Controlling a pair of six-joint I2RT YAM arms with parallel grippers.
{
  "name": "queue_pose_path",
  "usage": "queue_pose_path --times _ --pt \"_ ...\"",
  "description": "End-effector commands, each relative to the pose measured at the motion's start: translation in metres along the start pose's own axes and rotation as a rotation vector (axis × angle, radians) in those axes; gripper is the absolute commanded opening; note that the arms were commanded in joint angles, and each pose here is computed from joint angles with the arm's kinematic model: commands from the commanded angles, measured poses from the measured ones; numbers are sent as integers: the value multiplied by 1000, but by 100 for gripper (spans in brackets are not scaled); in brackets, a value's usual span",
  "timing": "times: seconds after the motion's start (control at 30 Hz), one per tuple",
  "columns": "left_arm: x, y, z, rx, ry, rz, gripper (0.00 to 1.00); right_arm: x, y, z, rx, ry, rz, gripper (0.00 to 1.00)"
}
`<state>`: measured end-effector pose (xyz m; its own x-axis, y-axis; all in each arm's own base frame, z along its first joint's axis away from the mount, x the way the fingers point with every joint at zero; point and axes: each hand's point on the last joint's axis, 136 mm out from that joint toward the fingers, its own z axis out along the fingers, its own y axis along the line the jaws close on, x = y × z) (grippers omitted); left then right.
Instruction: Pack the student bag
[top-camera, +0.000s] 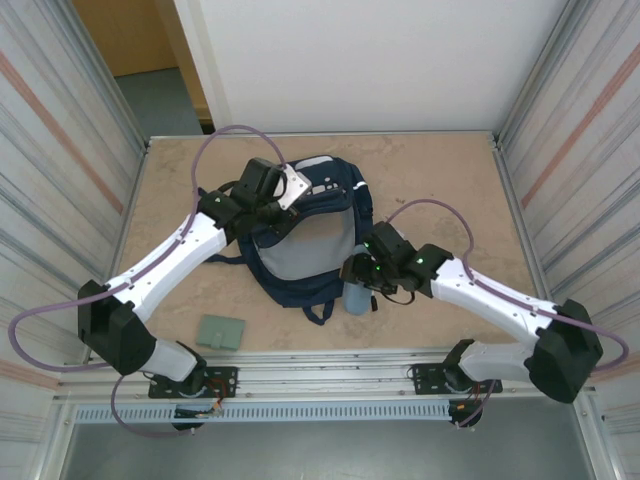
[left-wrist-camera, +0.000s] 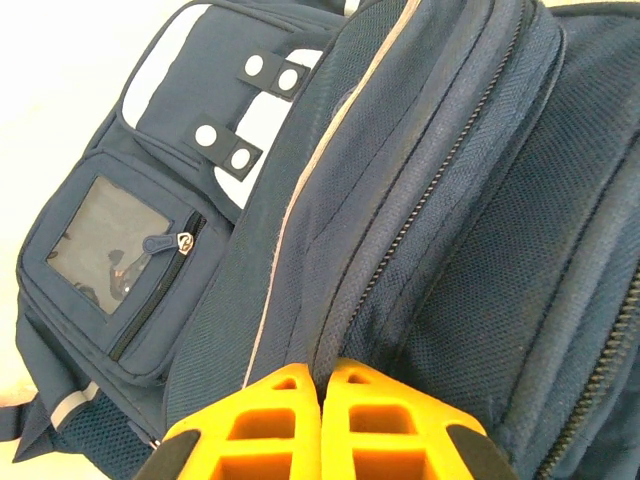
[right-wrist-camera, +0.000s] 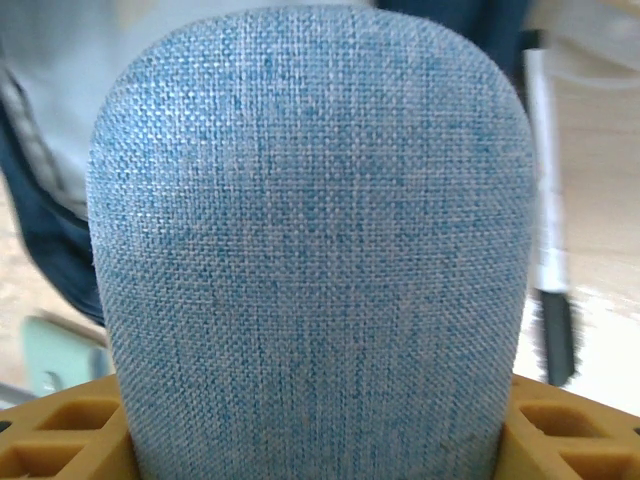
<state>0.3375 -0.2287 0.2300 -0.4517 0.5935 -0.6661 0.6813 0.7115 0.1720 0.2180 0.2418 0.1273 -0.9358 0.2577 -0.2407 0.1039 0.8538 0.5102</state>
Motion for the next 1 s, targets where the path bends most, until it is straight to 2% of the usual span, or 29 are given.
queue_pose_path --times 0.0,0.17,0.4,0.6,0.7,0.83,0.97 --pt "-41 0 -25 56 -141 -27 0 -22 51 10 -174 3 177 57" --pt "-51 -8 -22 111 -164 -16 0 -54 70 48 -238 15 421 58" --pt "-44 -18 -5 173 -129 -36 0 -95 100 89 -255 0 567 61" --pt "-48 -20 -8 187 -158 -51 0 -132 72 121 -157 -152 741 61" --pt "-54 -20 -11 191 -187 -50 0 -150 55 135 -177 -236 831 70" --pt "-56 -22 -11 200 -201 -41 0 -167 89 148 -330 -140 788 88" --pt "-56 -21 -8 200 -190 -29 0 -154 87 136 -344 -141 746 91"
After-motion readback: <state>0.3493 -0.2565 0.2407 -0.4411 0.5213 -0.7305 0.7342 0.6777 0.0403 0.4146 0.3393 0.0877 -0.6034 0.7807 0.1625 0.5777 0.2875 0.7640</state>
